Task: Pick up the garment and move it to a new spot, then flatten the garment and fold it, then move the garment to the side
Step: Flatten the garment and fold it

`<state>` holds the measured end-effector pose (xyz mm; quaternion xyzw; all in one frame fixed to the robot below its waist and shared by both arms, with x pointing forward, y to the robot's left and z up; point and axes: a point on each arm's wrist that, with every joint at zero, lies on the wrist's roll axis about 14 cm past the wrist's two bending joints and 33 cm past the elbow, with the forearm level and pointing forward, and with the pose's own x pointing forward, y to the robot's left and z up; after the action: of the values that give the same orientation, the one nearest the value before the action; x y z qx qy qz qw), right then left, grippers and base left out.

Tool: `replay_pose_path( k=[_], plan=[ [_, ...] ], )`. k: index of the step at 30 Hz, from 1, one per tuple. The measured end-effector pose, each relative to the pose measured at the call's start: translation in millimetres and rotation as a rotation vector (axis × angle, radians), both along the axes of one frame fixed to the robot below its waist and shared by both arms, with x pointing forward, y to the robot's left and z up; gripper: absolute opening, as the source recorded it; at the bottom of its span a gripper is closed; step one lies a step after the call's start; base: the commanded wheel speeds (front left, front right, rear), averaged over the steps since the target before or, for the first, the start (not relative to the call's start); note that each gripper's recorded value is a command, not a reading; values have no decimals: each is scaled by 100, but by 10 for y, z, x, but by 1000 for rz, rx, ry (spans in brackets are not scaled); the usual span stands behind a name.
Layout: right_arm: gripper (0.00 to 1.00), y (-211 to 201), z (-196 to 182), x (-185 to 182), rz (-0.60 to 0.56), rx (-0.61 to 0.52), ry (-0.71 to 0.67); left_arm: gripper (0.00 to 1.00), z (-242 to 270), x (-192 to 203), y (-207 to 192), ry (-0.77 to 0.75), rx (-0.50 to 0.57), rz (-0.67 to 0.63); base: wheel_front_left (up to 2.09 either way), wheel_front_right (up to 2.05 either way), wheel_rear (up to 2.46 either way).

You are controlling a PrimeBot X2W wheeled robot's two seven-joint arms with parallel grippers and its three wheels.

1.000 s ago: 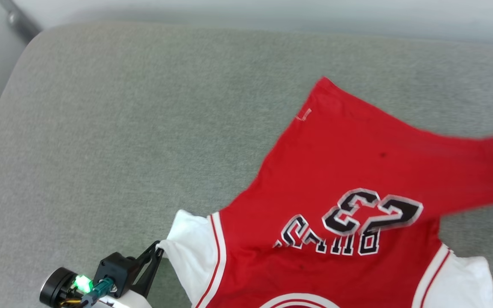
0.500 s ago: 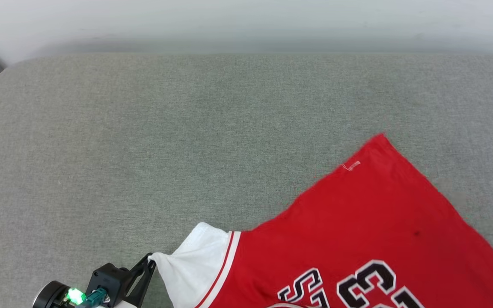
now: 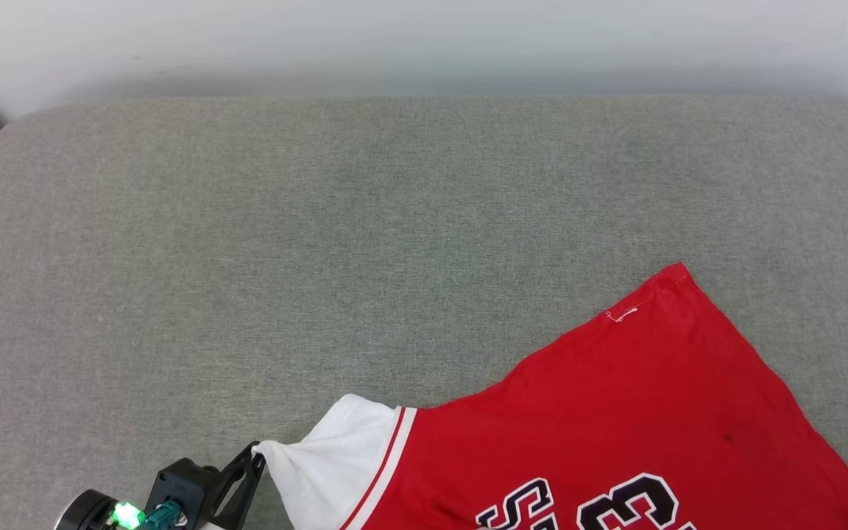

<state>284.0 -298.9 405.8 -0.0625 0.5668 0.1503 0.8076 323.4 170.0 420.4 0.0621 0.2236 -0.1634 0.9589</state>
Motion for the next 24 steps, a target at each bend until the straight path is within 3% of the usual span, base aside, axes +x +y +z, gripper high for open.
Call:
replay_pose_path(
  k=[6, 13, 17, 24],
  plan=[
    [100, 133, 549, 653, 91, -29, -199, 0, 0, -34, 22, 2, -1, 10, 0, 0, 0],
    [100, 456, 952, 1281, 213, -68, -294, 0, -10, 13, 19, -3, -2, 16, 0, 0, 0],
    [100, 706, 893, 1534, 278, -90, -254, 0, -42, 54, 33, 2, 2, 25, 0, 0, 0],
    [100, 1072, 478, 1877, 347, -140, -118, 0, -148, 101, 47, 27, 0, 46, 0, 0, 0]
  ],
)
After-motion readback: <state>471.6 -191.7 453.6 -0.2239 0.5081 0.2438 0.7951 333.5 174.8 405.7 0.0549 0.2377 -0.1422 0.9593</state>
